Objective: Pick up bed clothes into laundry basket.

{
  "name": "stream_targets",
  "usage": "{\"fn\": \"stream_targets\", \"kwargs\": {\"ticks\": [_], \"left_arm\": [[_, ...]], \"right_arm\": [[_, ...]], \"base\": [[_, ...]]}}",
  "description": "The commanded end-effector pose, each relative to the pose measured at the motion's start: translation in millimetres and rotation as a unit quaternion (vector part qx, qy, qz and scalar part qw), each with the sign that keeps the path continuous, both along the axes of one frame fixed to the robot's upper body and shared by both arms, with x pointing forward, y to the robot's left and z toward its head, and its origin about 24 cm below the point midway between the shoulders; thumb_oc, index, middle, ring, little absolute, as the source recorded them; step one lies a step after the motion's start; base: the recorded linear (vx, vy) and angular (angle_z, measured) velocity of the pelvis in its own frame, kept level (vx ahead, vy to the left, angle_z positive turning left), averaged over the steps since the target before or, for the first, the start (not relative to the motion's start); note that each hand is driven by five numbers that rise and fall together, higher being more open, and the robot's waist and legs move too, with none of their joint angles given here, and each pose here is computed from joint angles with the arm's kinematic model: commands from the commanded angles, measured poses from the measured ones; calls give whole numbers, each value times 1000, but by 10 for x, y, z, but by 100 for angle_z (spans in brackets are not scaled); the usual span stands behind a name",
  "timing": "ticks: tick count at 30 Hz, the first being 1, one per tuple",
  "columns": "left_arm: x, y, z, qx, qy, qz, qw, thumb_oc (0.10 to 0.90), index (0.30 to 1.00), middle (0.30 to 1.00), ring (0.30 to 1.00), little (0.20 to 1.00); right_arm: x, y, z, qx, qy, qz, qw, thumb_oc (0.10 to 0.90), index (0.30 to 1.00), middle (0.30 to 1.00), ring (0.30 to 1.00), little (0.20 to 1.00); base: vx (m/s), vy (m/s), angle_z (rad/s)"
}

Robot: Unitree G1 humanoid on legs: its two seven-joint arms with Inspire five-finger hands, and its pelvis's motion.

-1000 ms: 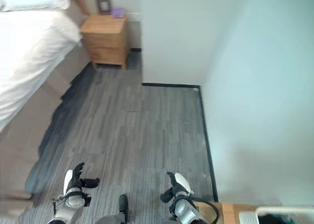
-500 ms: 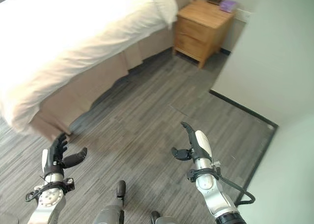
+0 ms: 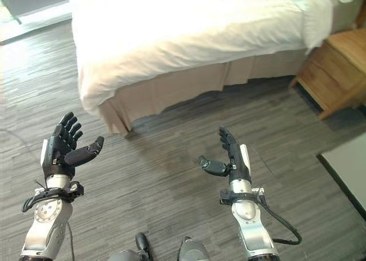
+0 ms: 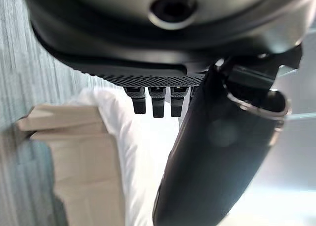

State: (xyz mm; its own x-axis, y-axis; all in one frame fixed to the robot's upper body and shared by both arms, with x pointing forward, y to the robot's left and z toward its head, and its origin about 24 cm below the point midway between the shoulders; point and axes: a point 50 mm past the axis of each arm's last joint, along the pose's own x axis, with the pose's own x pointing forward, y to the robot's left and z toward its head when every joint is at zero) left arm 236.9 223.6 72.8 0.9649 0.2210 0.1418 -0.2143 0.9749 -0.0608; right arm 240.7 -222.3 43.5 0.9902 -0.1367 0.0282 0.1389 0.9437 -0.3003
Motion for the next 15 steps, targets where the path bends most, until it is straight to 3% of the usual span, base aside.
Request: {"fn": "stream_targets", "kwargs": {"ticks": [1,7,15], "left_arm": [[-13,69,518,60,-120,-12,991,800,900,900,900,900],[9,-35,462,69,-102,-43,991,800,900,900,900,900],[-100,53,211,70,-43,-19,996,800,900,900,900,900]], "right_arm": [[98,144,367,43,-117,14,992,800,900,900,900,900],[115,176,454,33,-137,14,990,800,900,900,900,900],[129,212,417,29,-120,27,992,800,900,900,900,900]], "base": [[-77,72,63],[-11,-15,43],[-2,-26,-21]]}}
